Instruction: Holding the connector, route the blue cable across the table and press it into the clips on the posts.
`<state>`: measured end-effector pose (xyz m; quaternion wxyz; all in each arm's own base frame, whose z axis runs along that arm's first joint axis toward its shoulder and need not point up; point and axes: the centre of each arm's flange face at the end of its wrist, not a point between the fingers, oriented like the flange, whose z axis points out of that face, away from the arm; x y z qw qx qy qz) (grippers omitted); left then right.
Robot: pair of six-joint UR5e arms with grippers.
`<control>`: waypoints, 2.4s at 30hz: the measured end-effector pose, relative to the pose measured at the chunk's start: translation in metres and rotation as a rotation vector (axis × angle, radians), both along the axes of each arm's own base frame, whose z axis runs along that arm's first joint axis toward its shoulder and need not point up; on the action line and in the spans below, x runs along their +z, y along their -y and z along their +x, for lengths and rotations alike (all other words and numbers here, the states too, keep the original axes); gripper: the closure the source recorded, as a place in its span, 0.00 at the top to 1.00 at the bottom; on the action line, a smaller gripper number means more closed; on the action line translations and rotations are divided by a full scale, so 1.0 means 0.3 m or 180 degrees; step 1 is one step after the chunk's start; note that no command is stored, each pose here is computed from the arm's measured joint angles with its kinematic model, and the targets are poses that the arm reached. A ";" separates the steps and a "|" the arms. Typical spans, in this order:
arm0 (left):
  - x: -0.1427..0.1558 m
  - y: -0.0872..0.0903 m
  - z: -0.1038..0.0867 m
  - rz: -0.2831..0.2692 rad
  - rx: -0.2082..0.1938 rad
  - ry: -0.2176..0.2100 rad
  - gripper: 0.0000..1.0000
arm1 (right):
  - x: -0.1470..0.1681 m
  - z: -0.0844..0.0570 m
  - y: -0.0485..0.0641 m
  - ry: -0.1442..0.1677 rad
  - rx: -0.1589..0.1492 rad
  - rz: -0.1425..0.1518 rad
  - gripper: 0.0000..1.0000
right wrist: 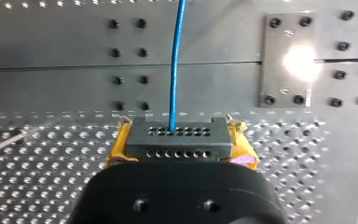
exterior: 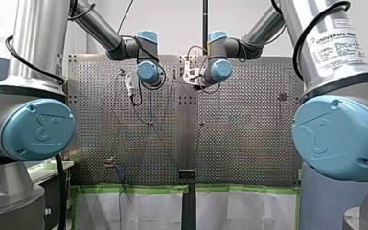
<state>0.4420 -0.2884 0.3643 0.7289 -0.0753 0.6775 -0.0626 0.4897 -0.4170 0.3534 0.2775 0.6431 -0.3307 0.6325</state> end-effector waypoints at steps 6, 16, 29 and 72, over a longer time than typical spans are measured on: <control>0.051 0.005 -0.034 0.0034 -0.0044 0.0051 0.02 | 0.027 0.000 -0.013 0.0023 0.0014 -0.0032 0.00; 0.040 0.010 -0.025 0.0074 -0.0165 0.0018 0.02 | 0.055 0.007 -0.003 0.0058 0.0055 -0.0082 0.00; 0.099 -0.016 0.030 0.0093 -0.0168 0.0045 0.02 | 0.106 0.001 0.033 0.0129 0.0068 -0.0128 0.00; 0.046 -0.030 0.293 0.0039 -0.0278 0.0182 0.02 | 0.075 -0.084 0.215 0.0132 -0.0001 -0.0124 0.00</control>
